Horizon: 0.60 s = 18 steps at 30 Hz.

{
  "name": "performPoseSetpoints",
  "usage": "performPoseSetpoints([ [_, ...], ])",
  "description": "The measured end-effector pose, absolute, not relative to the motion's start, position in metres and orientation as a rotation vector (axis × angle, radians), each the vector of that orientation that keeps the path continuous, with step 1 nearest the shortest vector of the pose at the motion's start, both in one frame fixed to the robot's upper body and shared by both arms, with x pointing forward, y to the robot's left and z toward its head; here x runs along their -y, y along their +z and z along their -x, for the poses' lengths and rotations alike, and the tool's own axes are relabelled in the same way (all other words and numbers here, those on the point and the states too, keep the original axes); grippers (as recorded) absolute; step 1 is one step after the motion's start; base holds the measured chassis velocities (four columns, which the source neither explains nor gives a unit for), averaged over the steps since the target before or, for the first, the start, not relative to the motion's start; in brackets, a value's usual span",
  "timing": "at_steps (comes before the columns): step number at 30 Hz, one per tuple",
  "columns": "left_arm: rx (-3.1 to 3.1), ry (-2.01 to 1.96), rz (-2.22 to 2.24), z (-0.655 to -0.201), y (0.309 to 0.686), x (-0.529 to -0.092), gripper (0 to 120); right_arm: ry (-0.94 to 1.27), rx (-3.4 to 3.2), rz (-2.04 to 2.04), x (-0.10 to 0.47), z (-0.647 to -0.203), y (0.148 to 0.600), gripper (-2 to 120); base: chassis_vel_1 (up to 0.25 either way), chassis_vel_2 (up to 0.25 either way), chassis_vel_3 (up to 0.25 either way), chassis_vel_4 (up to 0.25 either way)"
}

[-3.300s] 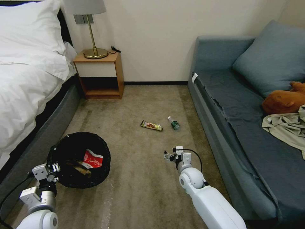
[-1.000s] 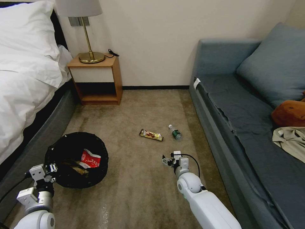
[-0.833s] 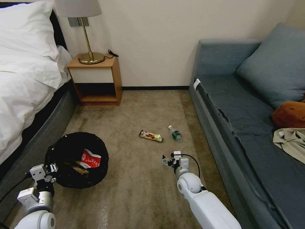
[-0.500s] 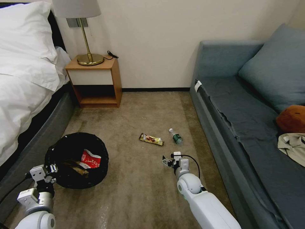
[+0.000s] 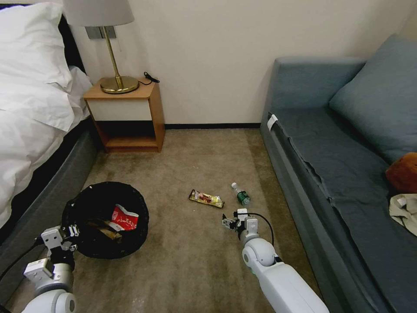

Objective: Pick up the trash bin, then pick up the garbage on the floor and place it into the trash bin.

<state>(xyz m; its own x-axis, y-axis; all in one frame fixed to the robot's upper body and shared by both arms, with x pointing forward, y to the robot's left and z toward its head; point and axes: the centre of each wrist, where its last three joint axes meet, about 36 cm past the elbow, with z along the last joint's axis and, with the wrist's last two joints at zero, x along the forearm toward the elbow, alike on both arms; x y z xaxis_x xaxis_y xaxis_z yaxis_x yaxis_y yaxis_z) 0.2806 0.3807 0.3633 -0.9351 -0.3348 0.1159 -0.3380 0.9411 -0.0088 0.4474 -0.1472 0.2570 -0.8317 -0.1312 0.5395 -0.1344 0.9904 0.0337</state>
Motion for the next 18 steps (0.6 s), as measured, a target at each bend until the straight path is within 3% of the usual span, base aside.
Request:
performPoseSetpoints([
  [18, 2.982, 0.045, -0.521, -0.283, 0.359, -0.3837, 3, 0.039, 2.55, -0.193, 0.1462, -0.4483, 0.2486, 100, -0.09, 0.092, 0.095, -0.088],
])
